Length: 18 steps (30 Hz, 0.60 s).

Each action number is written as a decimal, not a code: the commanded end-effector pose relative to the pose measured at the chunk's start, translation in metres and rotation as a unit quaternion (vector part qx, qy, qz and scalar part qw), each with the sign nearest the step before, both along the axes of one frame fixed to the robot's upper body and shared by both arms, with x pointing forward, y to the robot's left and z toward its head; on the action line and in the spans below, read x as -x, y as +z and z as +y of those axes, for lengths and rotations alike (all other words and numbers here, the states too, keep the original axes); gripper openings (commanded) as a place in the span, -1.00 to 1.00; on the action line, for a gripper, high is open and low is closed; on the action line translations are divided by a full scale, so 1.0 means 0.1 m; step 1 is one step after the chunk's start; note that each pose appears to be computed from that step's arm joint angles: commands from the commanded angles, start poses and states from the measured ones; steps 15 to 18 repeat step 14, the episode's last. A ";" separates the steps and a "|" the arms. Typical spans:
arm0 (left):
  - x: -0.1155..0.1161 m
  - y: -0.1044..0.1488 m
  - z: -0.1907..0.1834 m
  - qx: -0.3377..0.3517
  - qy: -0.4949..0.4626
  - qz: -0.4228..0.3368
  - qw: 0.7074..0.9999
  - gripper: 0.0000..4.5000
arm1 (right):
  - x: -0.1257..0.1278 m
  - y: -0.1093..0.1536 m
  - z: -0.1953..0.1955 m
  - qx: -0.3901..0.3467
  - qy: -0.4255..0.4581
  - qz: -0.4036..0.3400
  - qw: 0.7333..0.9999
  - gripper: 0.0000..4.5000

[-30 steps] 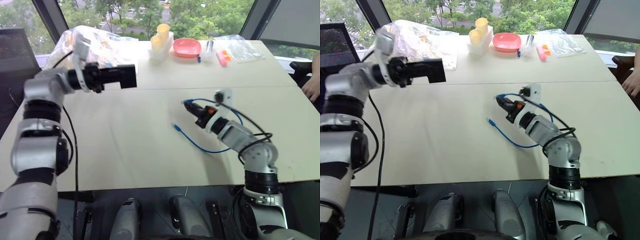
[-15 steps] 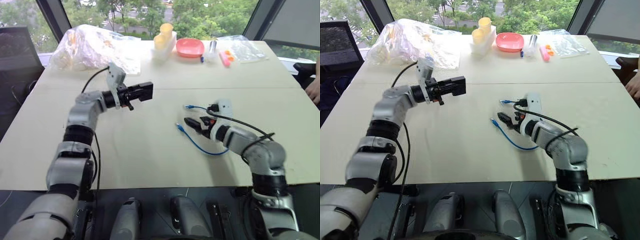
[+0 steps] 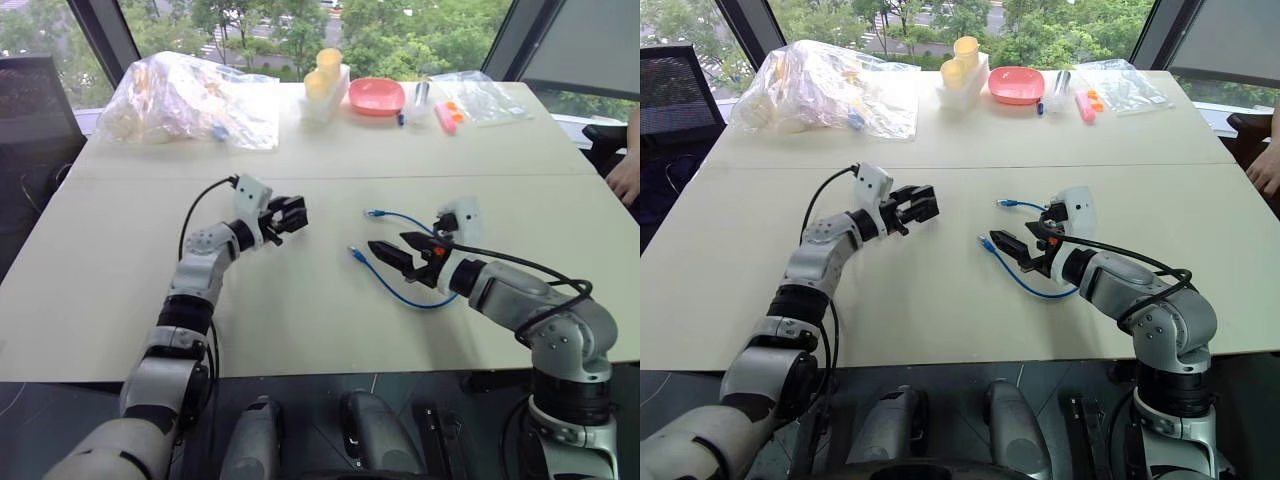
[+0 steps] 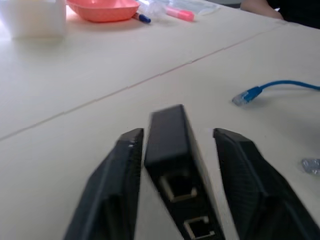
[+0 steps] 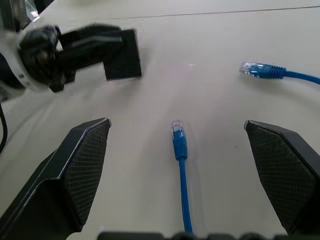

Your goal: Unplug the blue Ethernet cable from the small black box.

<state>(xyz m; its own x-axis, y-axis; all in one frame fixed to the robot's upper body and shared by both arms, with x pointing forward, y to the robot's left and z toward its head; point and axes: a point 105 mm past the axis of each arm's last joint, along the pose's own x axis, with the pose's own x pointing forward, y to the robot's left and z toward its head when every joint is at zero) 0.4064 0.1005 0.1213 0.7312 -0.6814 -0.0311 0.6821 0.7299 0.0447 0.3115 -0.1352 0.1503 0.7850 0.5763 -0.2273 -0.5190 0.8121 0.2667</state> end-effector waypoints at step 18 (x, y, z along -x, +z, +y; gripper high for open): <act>0.37 0.63 0.49 0.000 0.046 -0.054 0.998 0.98 | 0.08 0.14 -0.12 0.006 0.018 -0.048 0.999 1.00</act>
